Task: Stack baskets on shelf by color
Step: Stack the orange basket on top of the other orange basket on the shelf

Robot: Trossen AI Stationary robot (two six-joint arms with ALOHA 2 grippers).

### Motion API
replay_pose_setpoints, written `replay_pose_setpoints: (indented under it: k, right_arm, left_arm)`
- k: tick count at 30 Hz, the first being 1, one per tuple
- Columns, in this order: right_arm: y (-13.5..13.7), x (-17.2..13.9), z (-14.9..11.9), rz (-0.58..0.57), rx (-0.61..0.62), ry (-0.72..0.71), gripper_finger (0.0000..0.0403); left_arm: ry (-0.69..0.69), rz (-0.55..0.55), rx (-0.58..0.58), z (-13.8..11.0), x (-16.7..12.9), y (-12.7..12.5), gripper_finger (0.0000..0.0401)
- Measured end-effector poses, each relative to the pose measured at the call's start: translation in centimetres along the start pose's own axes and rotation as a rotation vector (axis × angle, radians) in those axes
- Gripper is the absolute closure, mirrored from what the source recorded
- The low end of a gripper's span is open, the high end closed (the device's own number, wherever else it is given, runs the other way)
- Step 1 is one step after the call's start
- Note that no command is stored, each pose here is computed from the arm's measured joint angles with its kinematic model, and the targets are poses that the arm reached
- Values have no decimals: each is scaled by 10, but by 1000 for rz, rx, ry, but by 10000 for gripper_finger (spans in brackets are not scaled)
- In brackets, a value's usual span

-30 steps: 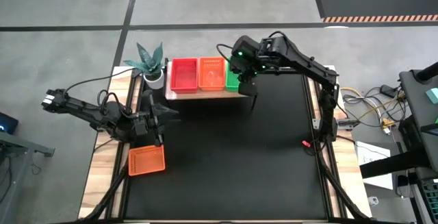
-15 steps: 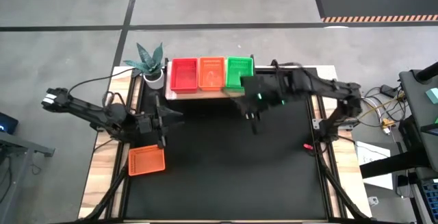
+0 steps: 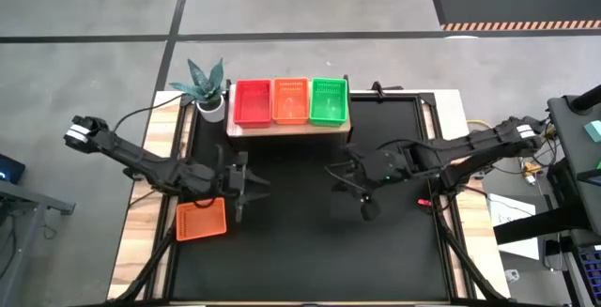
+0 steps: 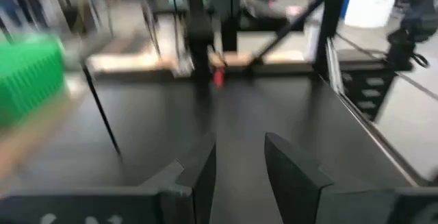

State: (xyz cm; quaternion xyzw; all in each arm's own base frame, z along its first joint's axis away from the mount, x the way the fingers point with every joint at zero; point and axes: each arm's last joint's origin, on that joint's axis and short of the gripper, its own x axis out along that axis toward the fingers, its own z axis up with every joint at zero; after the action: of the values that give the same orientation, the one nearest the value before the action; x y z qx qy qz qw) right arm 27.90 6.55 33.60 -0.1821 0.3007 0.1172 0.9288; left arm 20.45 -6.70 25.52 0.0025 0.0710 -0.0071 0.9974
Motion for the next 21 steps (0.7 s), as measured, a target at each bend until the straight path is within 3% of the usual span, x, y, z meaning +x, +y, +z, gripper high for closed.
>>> replay_pose_setpoints:
  k: [4,8,16,19,21]
  right_arm:
    - [11,8,-22,-20,-23,-113,394]
    - [15,10,-38,-44,-37,-180,394]
    - [19,5,-52,-58,-32,-227,394]
    - [20,6,-55,-54,-22,-220,394]
    - [20,9,-56,-52,-23,-213,394]
  left_arm:
    - [191,-15,-193,-12,2,-12,292]
    - [460,63,-390,-23,0,-23,292]
    - [1017,471,-662,-25,-2,-40,292]
    - [1166,668,-724,-24,-2,-44,292]
    - [1243,740,-743,-23,1,-47,292]
